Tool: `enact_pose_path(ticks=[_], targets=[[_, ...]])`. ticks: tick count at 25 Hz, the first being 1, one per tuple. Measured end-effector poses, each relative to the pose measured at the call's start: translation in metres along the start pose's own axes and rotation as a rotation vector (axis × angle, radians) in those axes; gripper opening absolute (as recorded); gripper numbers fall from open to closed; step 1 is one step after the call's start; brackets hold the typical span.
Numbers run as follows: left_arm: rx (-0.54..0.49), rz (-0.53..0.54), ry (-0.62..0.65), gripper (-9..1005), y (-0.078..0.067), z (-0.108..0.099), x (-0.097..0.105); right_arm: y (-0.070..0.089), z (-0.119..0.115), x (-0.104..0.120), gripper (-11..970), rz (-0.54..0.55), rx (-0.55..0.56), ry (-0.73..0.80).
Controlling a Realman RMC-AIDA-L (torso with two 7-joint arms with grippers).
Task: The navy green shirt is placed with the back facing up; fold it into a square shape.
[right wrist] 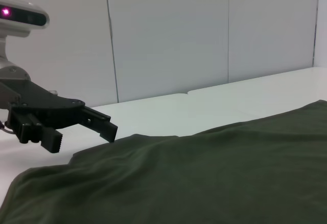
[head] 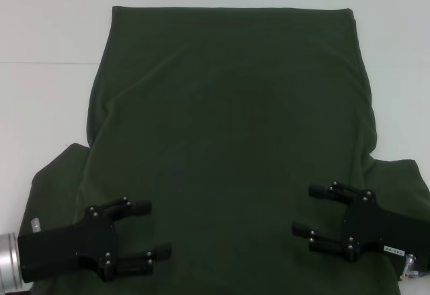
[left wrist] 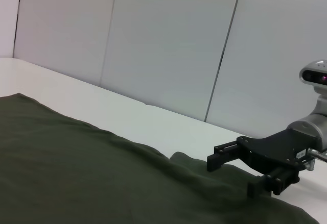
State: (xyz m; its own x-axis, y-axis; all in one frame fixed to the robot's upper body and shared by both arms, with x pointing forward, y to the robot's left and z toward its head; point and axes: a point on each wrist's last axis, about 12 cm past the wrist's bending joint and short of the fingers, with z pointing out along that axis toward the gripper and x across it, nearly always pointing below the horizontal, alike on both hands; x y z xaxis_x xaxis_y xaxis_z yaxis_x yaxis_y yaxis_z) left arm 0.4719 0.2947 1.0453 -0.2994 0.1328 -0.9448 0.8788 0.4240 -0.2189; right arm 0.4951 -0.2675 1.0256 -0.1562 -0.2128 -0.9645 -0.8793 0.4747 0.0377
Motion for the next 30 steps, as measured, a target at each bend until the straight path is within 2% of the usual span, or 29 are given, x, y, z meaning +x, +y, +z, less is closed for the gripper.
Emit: enact_pose_path(ticks=[9,12,15,17,18,19,23,28,30], targets=[[-0.006,0.000,0.003,905,0.001,-0.001,0.000,-0.001,0.002,0.000,806,-0.003,0.000,0.004],[-0.008,-0.034,-0.004,904,0.001,-0.002,0.000,-0.001,0.002,-0.001,806,-0.004,-0.001,0.004],[-0.021,-0.148,-0.002,904,0.005,-0.007,-0.005,-0.001,0.002,0.000,806,0.002,0.003,0.004],[-0.037,-0.274,0.005,903,0.011,-0.013,-0.013,-0.001,0.002,0.001,806,0.010,0.010,0.007],[-0.041,-0.383,0.010,903,0.016,-0.019,-0.022,-0.001,0.002,0.001,806,0.018,0.013,0.010],[-0.041,-0.383,0.010,902,0.016,-0.019,-0.022,-0.001,0.002,0.001,806,0.022,0.013,0.010],[-0.061,-0.568,0.034,901,0.027,-0.034,-0.041,-0.002,0.002,0.000,806,0.034,0.013,0.010],[-0.147,-0.717,0.064,900,0.038,-0.051,-0.059,-0.002,0.003,-0.001,805,0.036,0.005,0.006],[-0.236,-0.812,0.111,900,0.048,-0.059,-0.065,-0.002,0.005,-0.003,805,0.044,-0.001,0.004]])
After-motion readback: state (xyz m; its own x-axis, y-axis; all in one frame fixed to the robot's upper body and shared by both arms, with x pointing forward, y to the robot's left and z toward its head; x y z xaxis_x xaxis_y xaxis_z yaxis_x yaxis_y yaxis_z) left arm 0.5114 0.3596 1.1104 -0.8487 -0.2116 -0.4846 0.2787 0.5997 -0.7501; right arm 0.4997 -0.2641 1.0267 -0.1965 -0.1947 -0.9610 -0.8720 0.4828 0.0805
